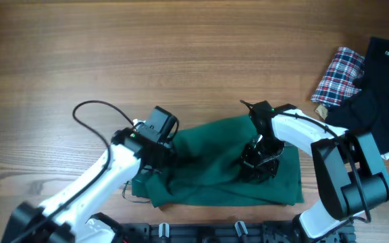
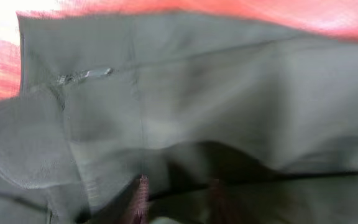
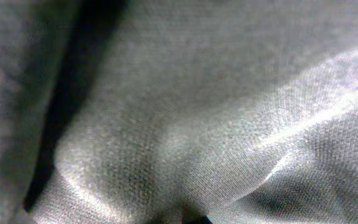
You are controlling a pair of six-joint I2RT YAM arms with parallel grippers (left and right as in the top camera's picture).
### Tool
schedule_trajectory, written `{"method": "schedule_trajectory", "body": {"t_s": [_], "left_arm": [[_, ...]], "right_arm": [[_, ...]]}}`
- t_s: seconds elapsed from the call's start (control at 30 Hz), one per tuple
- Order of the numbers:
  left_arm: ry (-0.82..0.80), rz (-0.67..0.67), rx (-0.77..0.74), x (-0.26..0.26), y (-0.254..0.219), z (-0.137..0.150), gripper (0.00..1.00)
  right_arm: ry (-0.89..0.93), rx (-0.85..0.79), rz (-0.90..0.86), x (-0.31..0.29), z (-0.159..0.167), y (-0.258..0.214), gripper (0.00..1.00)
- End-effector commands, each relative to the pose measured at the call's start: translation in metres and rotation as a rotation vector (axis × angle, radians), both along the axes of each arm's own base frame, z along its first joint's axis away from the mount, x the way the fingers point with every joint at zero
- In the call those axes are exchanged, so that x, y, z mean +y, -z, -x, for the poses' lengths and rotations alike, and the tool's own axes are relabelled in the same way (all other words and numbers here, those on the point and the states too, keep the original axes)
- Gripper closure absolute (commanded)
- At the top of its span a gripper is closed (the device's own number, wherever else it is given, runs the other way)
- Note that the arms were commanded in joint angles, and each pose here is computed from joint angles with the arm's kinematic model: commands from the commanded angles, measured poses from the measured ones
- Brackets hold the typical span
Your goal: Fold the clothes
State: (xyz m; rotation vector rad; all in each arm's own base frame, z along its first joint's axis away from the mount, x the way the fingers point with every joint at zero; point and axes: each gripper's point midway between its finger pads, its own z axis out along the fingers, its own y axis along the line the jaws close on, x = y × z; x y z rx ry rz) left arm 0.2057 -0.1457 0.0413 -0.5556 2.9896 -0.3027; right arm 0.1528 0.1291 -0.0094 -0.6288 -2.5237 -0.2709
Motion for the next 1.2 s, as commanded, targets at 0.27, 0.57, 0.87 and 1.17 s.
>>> {"method": "schedule_trajectory", "body": {"t_s": [0.27,0.57,0.87,1.17], "left_arm": [[-0.072,-0.054,0.197,0.035,0.005,0.021,0.39],[-0.198,-0.103,0.32,0.074,-0.014,0.061,0.28],[-0.214,0.007,0.315,0.066,0.029,0.069,0.22],[-0.178,0.117,0.27,0.051,0.049,0.068,0.17]], "right_arm": [[-0.118,-0.143,0.075,-0.021,-0.026,0.025,0.28],[-0.119,-0.167,0.065,-0.019,-0.032,0.026,0.13],[-0.167,-0.162,-0.024,-0.009,-0.028,0.017,0.0],[-0.184,-0.161,-0.038,-0.008,-0.028,0.013,0.0]]}}
